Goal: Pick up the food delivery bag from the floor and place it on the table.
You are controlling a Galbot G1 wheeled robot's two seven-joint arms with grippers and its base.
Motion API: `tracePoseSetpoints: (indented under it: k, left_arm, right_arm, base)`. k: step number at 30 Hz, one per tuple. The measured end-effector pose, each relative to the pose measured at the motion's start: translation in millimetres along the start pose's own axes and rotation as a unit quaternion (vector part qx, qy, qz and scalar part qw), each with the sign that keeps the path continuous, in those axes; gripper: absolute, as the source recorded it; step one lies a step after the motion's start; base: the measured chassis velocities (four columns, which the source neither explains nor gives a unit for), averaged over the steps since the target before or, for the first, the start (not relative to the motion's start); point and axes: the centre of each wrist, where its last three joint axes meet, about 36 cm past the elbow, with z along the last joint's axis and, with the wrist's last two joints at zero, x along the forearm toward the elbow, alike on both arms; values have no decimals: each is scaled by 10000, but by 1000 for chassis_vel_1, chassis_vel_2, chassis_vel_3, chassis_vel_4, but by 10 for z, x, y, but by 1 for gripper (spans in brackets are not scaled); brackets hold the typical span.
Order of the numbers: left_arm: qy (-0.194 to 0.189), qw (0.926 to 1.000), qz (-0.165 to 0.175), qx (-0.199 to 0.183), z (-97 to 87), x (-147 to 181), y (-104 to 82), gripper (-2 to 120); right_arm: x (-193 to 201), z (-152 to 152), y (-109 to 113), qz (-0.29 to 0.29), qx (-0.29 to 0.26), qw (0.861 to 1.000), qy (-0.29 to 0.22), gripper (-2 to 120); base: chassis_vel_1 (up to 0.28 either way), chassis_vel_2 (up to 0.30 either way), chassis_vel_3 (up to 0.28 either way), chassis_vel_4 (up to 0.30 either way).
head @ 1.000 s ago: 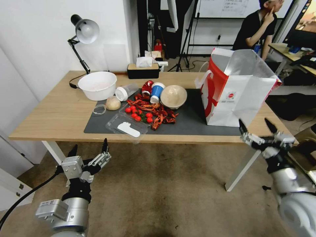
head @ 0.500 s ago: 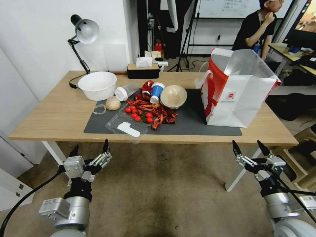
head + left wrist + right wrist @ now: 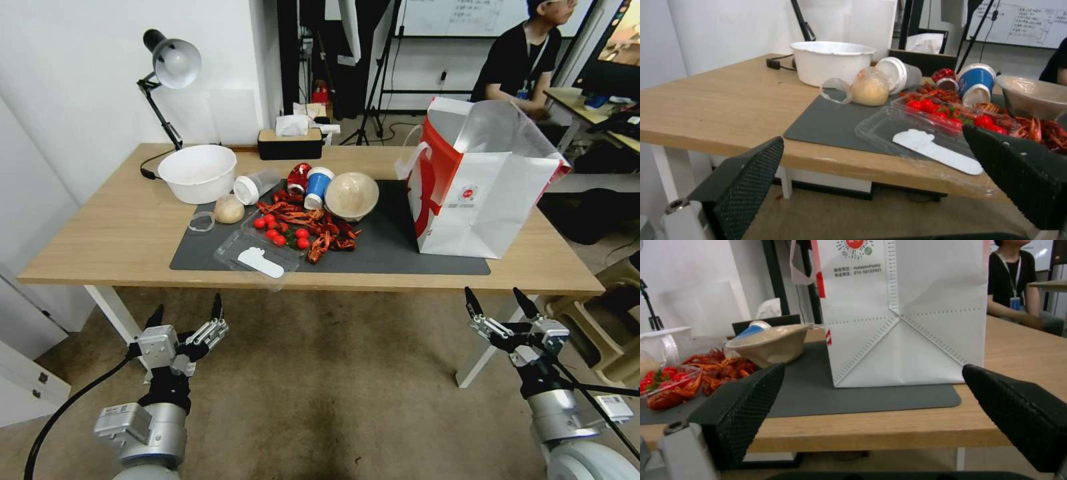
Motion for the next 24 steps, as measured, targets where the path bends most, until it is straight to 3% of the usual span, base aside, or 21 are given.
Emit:
tracePoseSetpoints:
  k: [5, 24]
  left_arm:
    - [-13, 10000, -22, -18, 70, -14, 11, 100]
    - [-23, 10000, -26, -22, 66, -15, 10, 100]
  right_arm:
    - [-7, 2, -14, 9, -19, 10000, 36, 100]
    - [-4, 2, -18, 16, -42, 10000, 72, 100]
  base:
    - [0, 0, 0, 0]
    - [0, 0, 0, 0]
